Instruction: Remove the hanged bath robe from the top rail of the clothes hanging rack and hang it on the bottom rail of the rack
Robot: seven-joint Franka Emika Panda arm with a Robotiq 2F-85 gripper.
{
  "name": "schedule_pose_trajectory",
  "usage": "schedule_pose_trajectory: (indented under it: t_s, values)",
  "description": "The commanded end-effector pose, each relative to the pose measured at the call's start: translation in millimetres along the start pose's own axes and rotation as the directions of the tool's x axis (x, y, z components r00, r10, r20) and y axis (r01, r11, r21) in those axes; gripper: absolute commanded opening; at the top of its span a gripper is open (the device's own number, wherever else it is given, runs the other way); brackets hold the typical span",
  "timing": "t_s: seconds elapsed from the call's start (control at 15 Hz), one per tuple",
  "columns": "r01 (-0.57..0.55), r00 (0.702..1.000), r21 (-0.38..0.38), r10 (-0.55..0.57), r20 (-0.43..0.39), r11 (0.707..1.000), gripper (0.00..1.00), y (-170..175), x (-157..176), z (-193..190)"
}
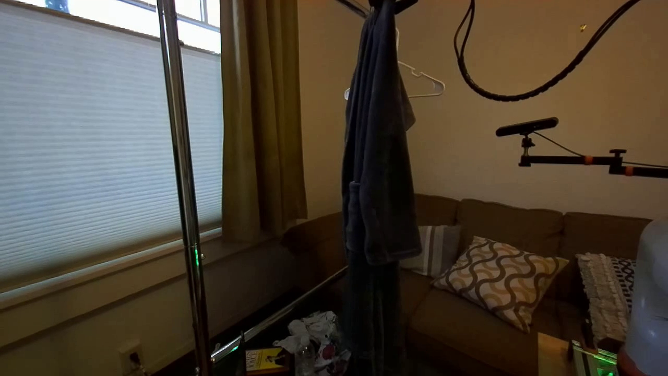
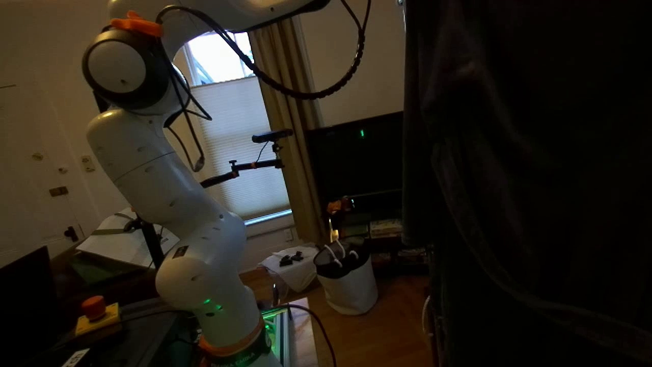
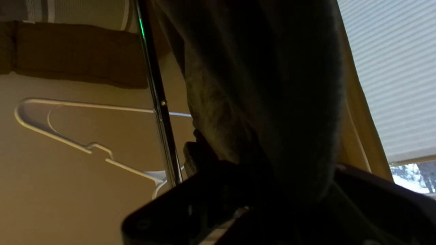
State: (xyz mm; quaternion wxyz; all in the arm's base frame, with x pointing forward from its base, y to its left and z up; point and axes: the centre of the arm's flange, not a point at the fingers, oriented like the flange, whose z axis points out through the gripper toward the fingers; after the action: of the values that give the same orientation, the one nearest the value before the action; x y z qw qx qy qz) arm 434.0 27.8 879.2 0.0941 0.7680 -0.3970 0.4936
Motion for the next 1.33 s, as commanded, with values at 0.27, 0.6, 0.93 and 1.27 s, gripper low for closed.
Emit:
schedule_pose_trajectory:
  t_s: [0.27, 0.6, 0.93, 1.27]
  values:
    - [-0.024, 0.957, -0.009, 0.02, -0.288, 1.0, 0.02, -7, -32, -49]
    - [-0.141, 0.909, -0.106, 0.086, -0.408, 0.984, 0.02, 6, -80, -66]
    - [-0.135, 0.955, -0.301, 0.043, -0.295, 0.944, 0.02, 38, -143, -74]
    - [-0.086, 0.996, -0.486, 0.063, -0.062, 0.87, 0.02, 79, -205, -78]
